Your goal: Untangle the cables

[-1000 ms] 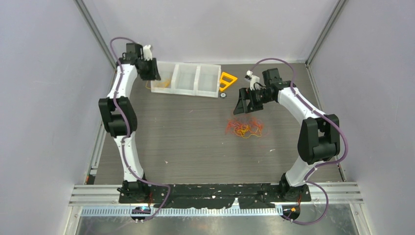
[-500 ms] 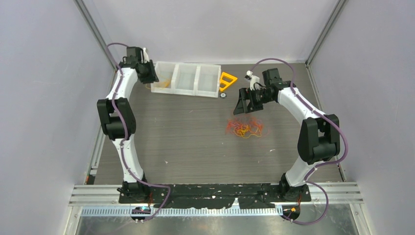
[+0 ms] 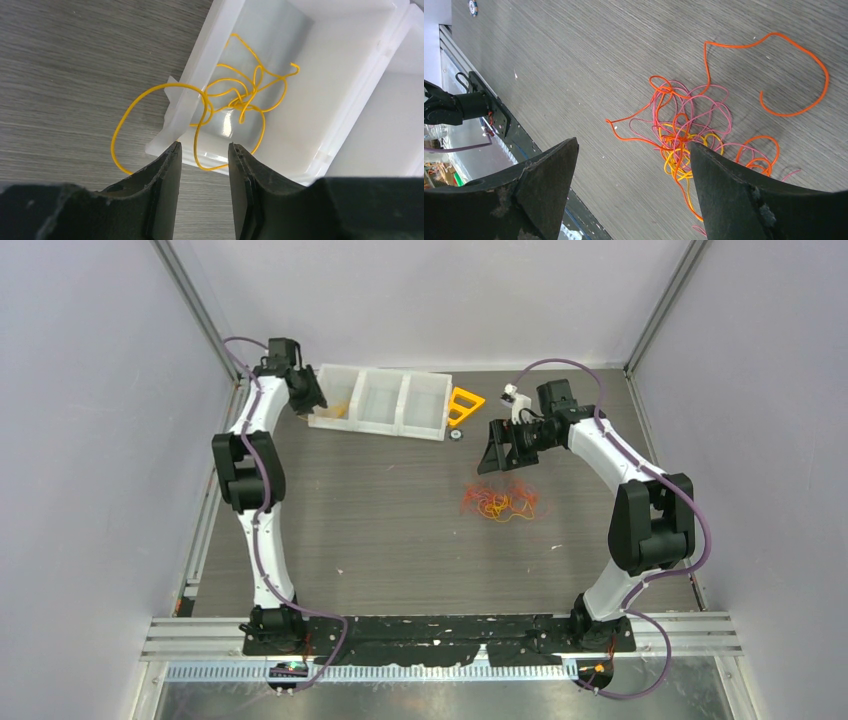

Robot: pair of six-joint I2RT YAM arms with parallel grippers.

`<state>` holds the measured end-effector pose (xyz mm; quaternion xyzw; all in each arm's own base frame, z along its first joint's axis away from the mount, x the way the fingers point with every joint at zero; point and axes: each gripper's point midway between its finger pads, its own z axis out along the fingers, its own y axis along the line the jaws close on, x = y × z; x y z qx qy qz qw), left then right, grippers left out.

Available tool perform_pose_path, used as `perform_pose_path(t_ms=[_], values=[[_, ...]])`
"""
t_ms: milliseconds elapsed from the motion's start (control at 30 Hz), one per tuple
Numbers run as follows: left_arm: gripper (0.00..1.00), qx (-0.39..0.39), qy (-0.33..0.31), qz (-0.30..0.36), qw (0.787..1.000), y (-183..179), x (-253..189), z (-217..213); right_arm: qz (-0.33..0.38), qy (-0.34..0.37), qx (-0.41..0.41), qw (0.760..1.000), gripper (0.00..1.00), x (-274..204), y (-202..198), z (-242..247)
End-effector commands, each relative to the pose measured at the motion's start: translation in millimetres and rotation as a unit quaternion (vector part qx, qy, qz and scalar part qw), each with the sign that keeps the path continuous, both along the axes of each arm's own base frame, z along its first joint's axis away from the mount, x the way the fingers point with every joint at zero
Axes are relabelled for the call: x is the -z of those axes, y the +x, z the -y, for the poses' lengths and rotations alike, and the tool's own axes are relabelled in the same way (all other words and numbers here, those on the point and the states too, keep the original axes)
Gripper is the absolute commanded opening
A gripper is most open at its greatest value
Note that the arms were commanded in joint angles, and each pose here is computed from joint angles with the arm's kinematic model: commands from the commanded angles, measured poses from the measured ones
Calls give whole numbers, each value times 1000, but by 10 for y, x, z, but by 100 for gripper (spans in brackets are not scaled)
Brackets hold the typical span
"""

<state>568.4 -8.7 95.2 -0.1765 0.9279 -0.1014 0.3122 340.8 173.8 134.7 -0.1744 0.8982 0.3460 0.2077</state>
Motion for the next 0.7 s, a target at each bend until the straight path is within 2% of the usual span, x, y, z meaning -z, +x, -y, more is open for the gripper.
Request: perform_pose_path(t_ms=[0,67,233,367,667], values=[[40,-25,-23,14,999,147,-72,53,22,5,3,1000,88,-132,58,11],[34,-17,-35,21,999,208,-45,118,21,4,4,1000,88,-122,55,22],[1,21,-89,45,995,374,-26,359,17,1,7,1000,88,-99,58,49],[0,56,-141,74,986,490,-40,563,12,0,10,1000,88,-69,68,64],[0,56,-241,86,965,599,71,678,5,-4,13,1000,88,-24,66,82]])
